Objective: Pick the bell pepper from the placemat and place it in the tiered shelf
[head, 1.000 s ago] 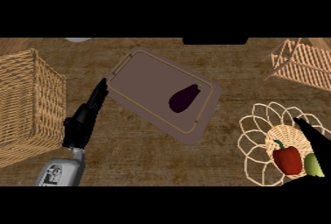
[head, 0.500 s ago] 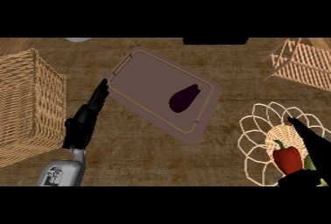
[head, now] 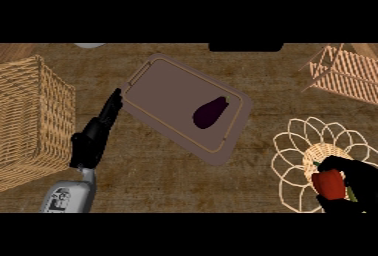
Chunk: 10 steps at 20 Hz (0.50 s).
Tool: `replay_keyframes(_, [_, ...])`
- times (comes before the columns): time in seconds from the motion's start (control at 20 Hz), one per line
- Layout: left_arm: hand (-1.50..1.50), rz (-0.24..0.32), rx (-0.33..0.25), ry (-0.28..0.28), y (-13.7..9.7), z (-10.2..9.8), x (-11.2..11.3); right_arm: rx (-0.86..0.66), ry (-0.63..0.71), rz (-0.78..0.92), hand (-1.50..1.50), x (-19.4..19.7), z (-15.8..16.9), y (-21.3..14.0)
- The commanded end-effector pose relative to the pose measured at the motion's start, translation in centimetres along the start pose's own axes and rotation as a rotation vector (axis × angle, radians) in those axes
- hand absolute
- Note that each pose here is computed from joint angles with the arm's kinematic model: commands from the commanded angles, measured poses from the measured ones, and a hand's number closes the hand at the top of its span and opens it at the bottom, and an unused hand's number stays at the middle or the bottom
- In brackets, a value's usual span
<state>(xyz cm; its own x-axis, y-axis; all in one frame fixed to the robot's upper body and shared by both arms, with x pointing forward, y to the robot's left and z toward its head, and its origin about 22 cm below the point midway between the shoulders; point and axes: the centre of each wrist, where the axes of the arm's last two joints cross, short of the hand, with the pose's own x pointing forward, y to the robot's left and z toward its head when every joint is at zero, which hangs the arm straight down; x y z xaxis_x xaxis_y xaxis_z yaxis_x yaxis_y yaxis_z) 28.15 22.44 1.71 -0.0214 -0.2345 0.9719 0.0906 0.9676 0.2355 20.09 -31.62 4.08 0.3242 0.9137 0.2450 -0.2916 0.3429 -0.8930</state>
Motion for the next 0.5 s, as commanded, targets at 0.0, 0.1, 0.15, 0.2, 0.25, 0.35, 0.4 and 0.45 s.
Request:
replay_keyframes(0.0, [0.00, 0.006, 0.001, -0.011, -1.6, 0.5, -0.9, -0.034, -0.022, 0.012, 1.50, -1.0, 0.8, -1.0])
replay_keyframes(0.1, [0.00, 0.013, 0.011, -0.001, -1.1, 1.5, 0.1, -0.045, -0.031, 0.000, 1.50, 0.5, -0.3, 0.0])
replay_keyframes(0.15, [0.00, 0.000, 0.001, 0.005, -1.8, -0.6, 0.1, -0.044, -0.033, -0.040, 1.50, 0.4, -0.6, -1.0])
replay_keyframes(0.2, [0.00, 0.001, -0.007, -0.007, 0.7, 0.0, 0.8, -0.027, -0.033, -0.077, 1.50, 3.1, -1.2, 1.0])
replay_keyframes(0.25, [0.00, -0.004, 0.000, -0.006, 1.0, -0.7, 1.4, -0.012, -0.040, -0.120, 1.50, 5.3, -0.3, -1.2])
replay_keyframes(0.35, [0.00, 0.011, 0.000, -0.005, -0.6, -0.8, 0.7, -0.013, -0.071, -0.220, 1.50, 8.5, -2.3, -0.7])
replay_keyframes(0.4, [0.00, -0.008, -0.020, 0.005, 0.2, 0.9, -0.8, -0.021, -0.061, -0.247, 1.50, 8.3, -2.5, -2.4])
replay_keyframes(0.45, [0.00, 0.015, -0.003, 0.002, 0.5, -0.1, -0.3, -0.037, -0.063, -0.267, 1.50, 11.5, -2.8, -1.3])
